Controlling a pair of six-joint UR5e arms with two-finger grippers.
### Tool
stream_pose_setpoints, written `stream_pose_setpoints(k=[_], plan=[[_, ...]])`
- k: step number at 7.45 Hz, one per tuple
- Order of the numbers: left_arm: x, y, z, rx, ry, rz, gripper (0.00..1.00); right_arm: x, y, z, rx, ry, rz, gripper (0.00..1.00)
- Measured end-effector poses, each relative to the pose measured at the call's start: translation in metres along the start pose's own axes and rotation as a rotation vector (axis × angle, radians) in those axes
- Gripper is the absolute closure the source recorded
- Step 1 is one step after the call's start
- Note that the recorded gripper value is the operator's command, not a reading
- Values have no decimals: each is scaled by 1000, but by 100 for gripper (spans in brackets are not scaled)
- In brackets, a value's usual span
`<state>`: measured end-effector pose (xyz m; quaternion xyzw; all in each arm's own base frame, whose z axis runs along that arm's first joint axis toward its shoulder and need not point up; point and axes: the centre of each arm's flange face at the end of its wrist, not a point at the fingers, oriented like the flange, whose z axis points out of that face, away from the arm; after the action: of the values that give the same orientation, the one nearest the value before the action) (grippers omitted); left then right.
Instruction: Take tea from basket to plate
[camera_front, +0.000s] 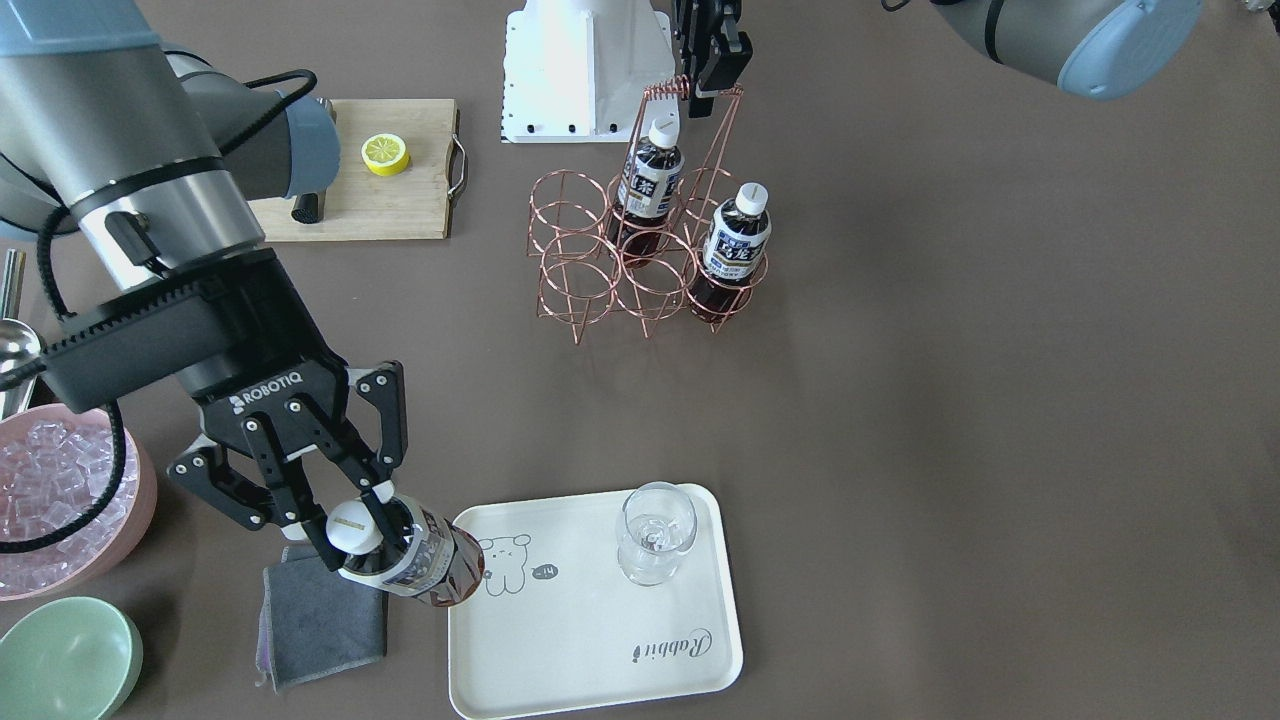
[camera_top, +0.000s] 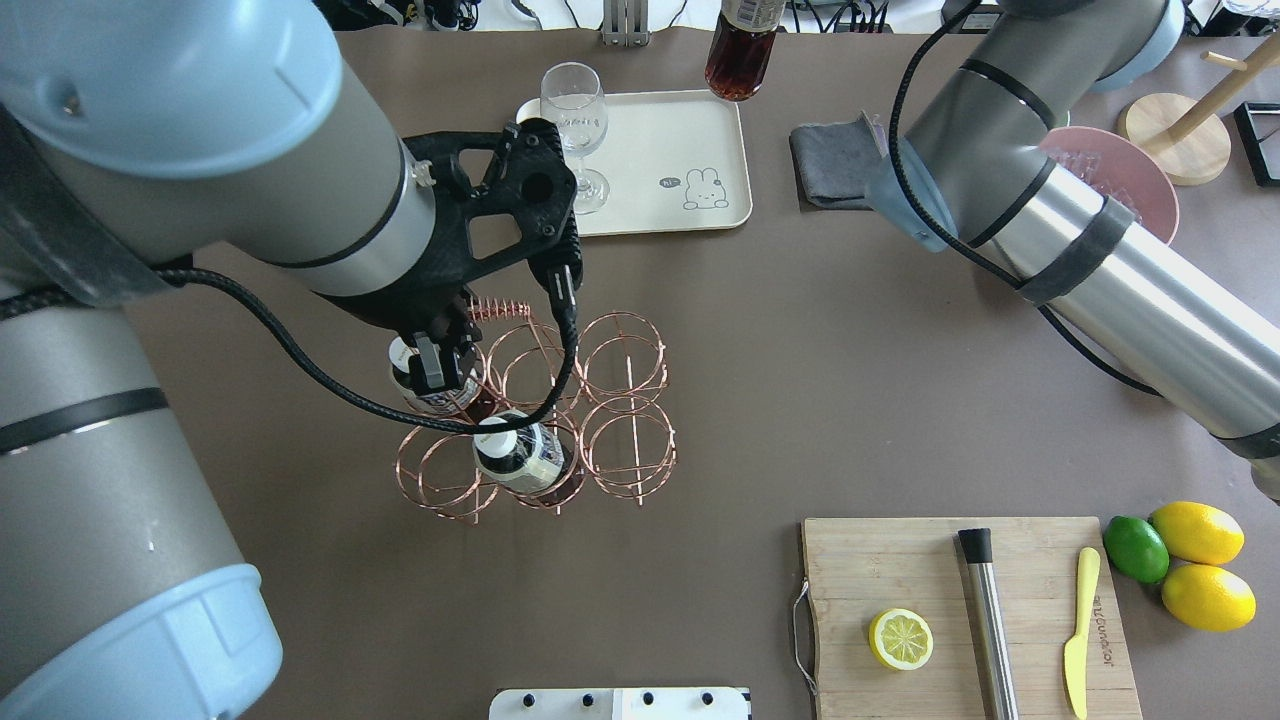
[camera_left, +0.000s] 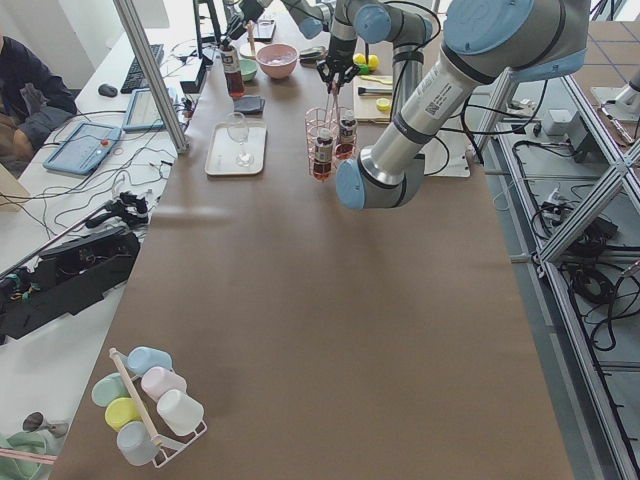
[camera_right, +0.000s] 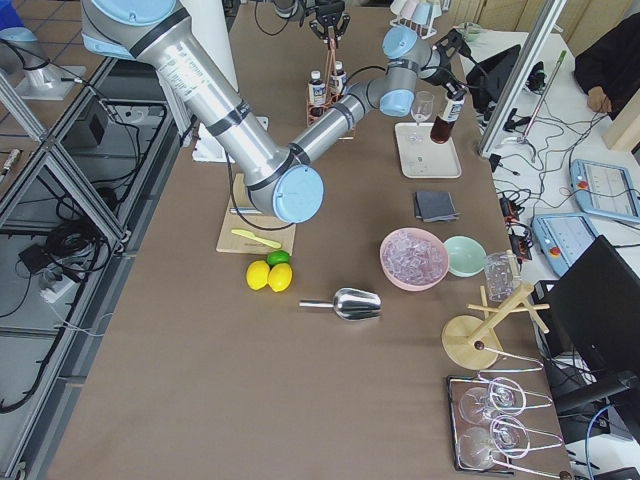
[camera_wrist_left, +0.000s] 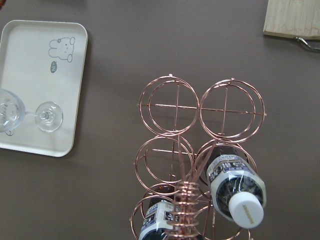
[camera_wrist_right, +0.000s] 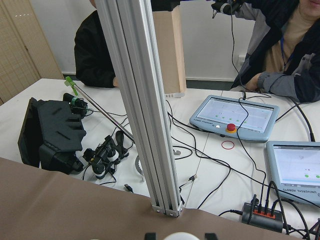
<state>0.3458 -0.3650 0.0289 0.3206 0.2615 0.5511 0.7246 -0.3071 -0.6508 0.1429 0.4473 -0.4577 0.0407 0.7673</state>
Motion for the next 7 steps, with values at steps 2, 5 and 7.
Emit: stream_pose_setpoints(k=[2,5,7], plan=[[-29,20,-19,-12,-3,13,100,-14,17,47,26,31,-6,100],[-98,84,-41,-47,-1,79,100,-33,51,94,36,78,-19,100],[-140,140,-46,-79,1,122,100,-45,70,113,27,105,-28,100]])
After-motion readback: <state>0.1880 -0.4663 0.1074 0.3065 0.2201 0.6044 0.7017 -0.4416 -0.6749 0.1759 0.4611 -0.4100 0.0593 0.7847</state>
